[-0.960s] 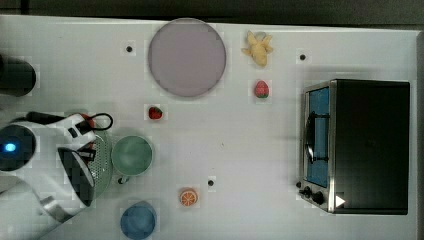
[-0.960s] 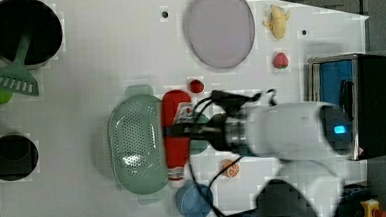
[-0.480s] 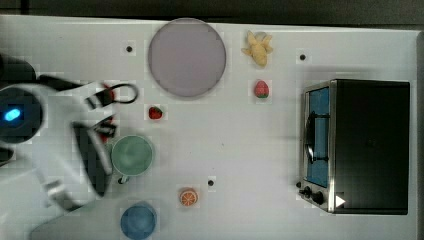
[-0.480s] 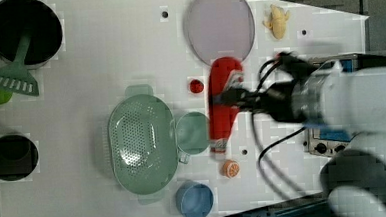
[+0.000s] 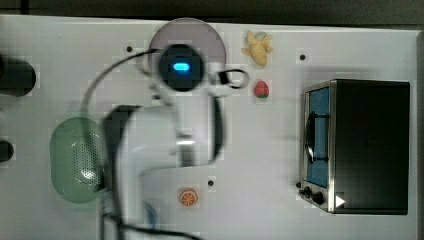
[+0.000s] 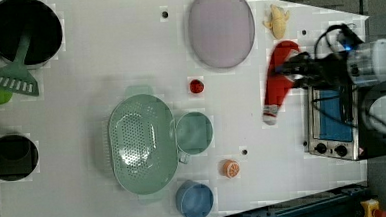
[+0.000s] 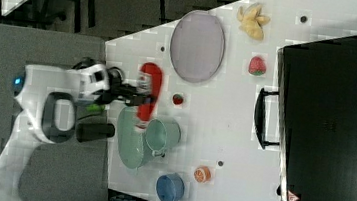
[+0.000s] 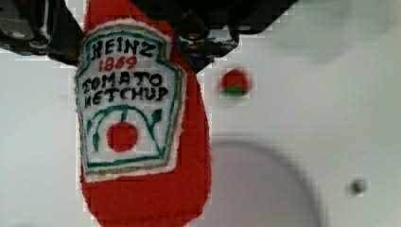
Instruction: Pick ketchup from strainer and place it on the table
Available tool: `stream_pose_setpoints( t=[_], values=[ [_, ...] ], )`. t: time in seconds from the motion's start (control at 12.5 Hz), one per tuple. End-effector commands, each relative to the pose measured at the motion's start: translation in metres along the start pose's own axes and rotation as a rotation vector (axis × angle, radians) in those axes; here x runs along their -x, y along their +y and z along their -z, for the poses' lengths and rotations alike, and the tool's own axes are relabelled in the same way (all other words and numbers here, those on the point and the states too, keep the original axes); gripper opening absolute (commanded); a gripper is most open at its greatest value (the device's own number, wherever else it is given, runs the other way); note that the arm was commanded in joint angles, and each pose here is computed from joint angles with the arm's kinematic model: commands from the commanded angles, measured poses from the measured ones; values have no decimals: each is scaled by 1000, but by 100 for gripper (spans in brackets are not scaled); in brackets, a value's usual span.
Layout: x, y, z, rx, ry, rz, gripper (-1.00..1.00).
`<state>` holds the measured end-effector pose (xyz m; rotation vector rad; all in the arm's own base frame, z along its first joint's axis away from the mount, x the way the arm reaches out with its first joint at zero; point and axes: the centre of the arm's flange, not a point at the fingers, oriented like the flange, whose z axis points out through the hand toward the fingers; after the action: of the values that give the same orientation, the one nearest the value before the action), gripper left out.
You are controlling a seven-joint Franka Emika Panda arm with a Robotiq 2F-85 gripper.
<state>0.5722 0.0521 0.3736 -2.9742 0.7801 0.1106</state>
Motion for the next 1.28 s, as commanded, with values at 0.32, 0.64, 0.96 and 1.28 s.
stream_pose_setpoints(
  t=[0.32, 0.64, 0.96, 1.28],
  values=[
    [-9, 95, -50, 48, -70, -31, 17],
    [6, 110, -110, 33, -20, -41, 17],
    [5, 116, -169, 61, -13, -5, 62],
    [-5, 107, -161, 30, 48, 0, 100]
  ],
)
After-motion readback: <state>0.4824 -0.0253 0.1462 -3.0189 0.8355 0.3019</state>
